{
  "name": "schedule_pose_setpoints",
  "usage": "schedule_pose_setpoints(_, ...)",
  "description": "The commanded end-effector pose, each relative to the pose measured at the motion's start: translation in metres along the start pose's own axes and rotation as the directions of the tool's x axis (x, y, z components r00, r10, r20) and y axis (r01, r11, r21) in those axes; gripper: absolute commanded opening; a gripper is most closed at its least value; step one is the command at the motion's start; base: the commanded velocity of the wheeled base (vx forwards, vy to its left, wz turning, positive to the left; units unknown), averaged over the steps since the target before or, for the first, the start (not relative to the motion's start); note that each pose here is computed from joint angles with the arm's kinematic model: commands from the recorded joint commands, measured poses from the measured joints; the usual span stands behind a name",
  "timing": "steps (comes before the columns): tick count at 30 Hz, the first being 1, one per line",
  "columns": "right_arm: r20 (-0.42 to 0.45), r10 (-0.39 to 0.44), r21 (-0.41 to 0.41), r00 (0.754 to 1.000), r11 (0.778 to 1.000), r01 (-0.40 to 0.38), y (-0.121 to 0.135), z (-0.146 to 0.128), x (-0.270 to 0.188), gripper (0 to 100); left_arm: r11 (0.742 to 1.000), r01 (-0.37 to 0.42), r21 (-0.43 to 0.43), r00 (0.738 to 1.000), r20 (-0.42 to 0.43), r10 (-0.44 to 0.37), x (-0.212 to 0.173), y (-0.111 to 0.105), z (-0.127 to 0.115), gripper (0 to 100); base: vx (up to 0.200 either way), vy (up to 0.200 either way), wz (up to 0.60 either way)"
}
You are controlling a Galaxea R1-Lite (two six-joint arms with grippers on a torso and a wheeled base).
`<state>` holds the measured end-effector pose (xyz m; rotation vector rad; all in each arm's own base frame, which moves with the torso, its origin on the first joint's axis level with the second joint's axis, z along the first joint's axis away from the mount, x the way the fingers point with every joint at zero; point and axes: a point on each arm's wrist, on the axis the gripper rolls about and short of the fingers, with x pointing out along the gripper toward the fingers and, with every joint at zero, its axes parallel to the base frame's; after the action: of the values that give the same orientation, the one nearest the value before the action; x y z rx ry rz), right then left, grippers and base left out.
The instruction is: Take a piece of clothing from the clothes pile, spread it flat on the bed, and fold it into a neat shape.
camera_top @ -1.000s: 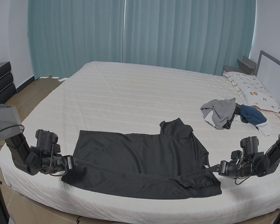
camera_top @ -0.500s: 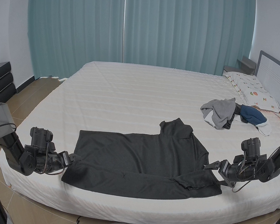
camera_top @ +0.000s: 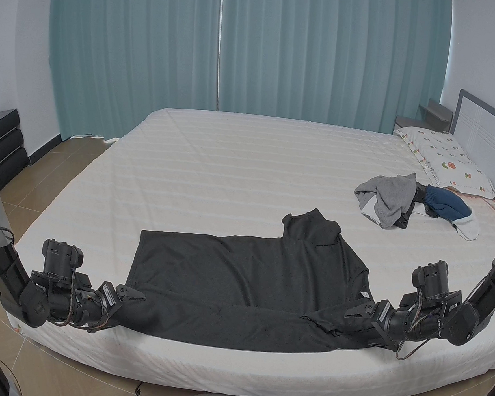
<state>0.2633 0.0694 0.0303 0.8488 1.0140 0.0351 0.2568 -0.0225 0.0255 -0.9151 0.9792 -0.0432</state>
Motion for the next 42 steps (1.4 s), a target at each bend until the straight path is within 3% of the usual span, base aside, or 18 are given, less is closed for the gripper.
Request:
schedule_pose_setpoints(1, 0.011, -0.018, 0.039, 1.0, 0.999, 0.018, 0.0, -0.003, 0.013, 100, 0.999, 0.009, -0.036, 1.0, -0.024, -0.01, 0.0, 0.002, -0.001, 100, 0.0, 0.0, 0.0)
schedule_pose_setpoints(6, 0.029, 0.018, 0.096, 0.999, 0.995, -0.02, 0.001, -0.008, 0.027, 100, 0.999, 0.021, -0.036, 1.0, -0.015, -0.022, 0.0, 0.007, -0.002, 100, 0.0, 0.0, 0.0)
schedule_pose_setpoints(17, 0.069, -0.025, 0.151, 0.997, 0.988, 0.014, -0.001, -0.011, 0.035, 100, 0.999, 0.041, -0.025, 0.999, -0.001, -0.041, 0.002, 0.009, -0.005, 100, 0.0, 0.0, 0.0)
schedule_pose_setpoints(28, 0.113, -0.02, 0.169, 0.993, 0.986, 0.001, 0.001, -0.008, 0.042, 100, 0.999, 0.04, -0.022, 0.999, -0.002, -0.04, 0.002, 0.01, -0.005, 100, 0.0, 0.0, 0.0)
schedule_pose_setpoints(42, 0.164, -0.063, 0.152, 0.984, 0.988, 0.038, 0.002, -0.014, 0.057, 100, 0.999, 0.038, -0.017, 0.999, -0.007, -0.038, 0.001, 0.01, -0.006, 100, 0.0, 0.0, 0.0)
